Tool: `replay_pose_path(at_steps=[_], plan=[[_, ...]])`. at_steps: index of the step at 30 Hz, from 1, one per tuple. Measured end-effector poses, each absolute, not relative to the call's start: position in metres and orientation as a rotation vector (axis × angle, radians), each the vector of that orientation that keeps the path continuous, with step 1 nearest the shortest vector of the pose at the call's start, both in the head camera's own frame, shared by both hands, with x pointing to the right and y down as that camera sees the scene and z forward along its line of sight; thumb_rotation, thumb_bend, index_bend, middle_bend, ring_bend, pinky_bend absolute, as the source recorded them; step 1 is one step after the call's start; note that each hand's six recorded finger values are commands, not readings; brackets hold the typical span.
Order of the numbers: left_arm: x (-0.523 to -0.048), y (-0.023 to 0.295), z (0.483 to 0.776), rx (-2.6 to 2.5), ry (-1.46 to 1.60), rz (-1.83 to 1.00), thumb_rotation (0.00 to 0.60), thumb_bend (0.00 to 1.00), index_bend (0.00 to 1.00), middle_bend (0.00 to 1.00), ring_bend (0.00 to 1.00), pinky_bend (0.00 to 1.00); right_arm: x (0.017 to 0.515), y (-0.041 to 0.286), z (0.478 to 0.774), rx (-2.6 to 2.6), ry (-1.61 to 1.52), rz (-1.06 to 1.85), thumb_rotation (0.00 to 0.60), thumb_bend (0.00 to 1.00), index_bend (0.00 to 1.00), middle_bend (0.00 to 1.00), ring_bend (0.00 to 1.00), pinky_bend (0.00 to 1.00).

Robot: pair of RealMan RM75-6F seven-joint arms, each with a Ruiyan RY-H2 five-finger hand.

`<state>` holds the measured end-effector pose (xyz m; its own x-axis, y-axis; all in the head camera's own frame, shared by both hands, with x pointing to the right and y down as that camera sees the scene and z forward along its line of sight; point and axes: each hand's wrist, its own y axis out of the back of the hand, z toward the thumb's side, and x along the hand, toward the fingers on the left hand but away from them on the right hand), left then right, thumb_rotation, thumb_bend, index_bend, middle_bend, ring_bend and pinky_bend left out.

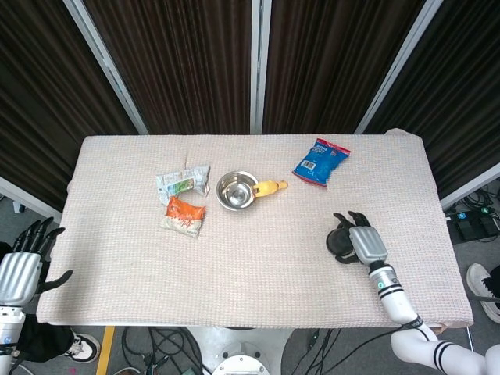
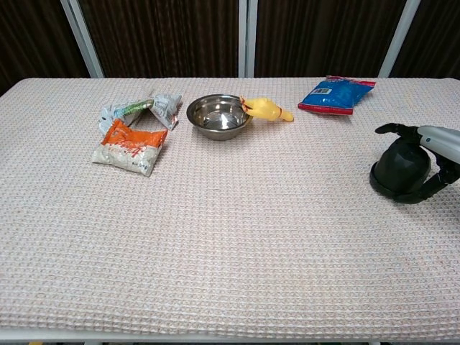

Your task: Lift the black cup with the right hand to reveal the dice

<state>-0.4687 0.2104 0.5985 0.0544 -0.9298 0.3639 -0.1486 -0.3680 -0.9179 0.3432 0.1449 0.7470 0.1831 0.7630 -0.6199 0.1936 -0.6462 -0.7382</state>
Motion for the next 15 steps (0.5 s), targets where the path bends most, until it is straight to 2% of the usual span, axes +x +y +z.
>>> replay_pose_path(at_steps=[3,8,15], plan=[[-0.469,0.21,0.598,-1.618,1.102,-1.385,0.6,0.15,0.16,0.03,0.0,0.13,0.342,0.141,0.741,-1.946,-0.928,1.447,0.6,0.18,0.38,0.48,0.11,0.0],[-0.467,0.209,0.597,-1.618,1.095,-1.381,0.6,0.15,0.16,0.03,0.0,0.13,0.337,0.124,0.717,-1.9,-1.01,1.329,0.6,0.2,0.52,0.52,0.18,0.0],[-0.464,0.206,0.595,-1.615,1.093,-1.37,0.6,0.15,0.16,0.03,0.0,0.13,0.319,0.094,0.667,-1.856,-1.083,1.148,0.6,0.2,0.55,0.54,0.19,0.01]])
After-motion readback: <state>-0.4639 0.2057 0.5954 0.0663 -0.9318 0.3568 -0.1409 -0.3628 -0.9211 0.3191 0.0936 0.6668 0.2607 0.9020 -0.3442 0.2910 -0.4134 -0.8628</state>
